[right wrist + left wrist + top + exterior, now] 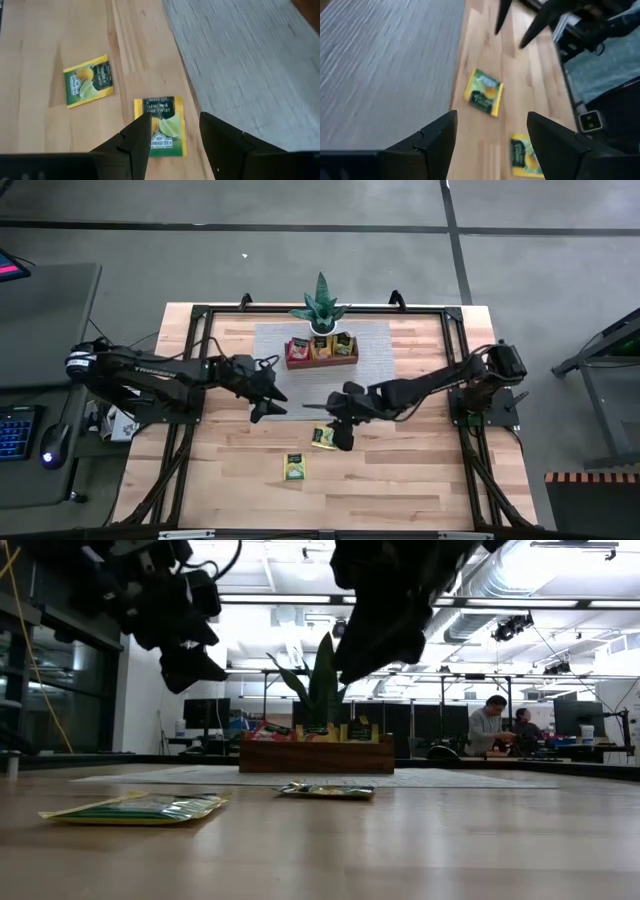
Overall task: Pick & Place Tea
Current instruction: Put the yellow tea bag into the right section of the wooden organizer
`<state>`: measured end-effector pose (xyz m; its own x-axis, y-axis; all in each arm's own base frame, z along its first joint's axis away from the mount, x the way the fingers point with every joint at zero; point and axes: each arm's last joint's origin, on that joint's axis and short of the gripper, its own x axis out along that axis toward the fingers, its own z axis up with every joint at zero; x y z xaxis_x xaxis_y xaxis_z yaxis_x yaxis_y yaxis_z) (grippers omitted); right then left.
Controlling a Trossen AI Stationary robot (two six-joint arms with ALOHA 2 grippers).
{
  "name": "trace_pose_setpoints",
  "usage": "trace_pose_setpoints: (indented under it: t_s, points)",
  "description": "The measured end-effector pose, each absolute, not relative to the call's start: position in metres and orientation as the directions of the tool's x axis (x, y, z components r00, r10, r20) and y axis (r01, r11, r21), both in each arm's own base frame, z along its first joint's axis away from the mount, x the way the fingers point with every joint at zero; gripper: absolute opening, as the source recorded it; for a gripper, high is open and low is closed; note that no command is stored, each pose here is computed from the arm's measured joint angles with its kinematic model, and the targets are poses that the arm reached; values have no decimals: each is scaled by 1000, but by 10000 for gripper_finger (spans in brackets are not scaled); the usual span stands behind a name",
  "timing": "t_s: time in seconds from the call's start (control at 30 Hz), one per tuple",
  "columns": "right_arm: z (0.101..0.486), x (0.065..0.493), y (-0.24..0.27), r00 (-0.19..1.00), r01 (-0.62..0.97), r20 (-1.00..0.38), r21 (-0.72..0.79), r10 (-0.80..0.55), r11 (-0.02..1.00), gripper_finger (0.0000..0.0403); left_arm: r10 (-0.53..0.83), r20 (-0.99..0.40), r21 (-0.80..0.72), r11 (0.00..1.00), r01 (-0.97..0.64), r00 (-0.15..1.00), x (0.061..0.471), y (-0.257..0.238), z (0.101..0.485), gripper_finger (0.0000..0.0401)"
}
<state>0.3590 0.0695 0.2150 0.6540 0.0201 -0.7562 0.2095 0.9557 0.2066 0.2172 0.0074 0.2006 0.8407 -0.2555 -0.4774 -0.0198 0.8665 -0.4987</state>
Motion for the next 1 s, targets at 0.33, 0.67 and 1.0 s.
trace_pose_setpoints:
  t_s: [0.33,0.67,1.0]
  points:
    - [183,355,100,642,194,-765,234,57,953,162,-211,-502,-531,840,-106,838,225,-23,185,237]
    - [161,345,111,631,186,-774,202,40,962,161,-203,-472,-653,735,-186,858,250,-56,154,237]
    - [145,337,110,684,215,-729,239,29,947,162,-201,-502,-692,676,-252,841,264,-64,134,237]
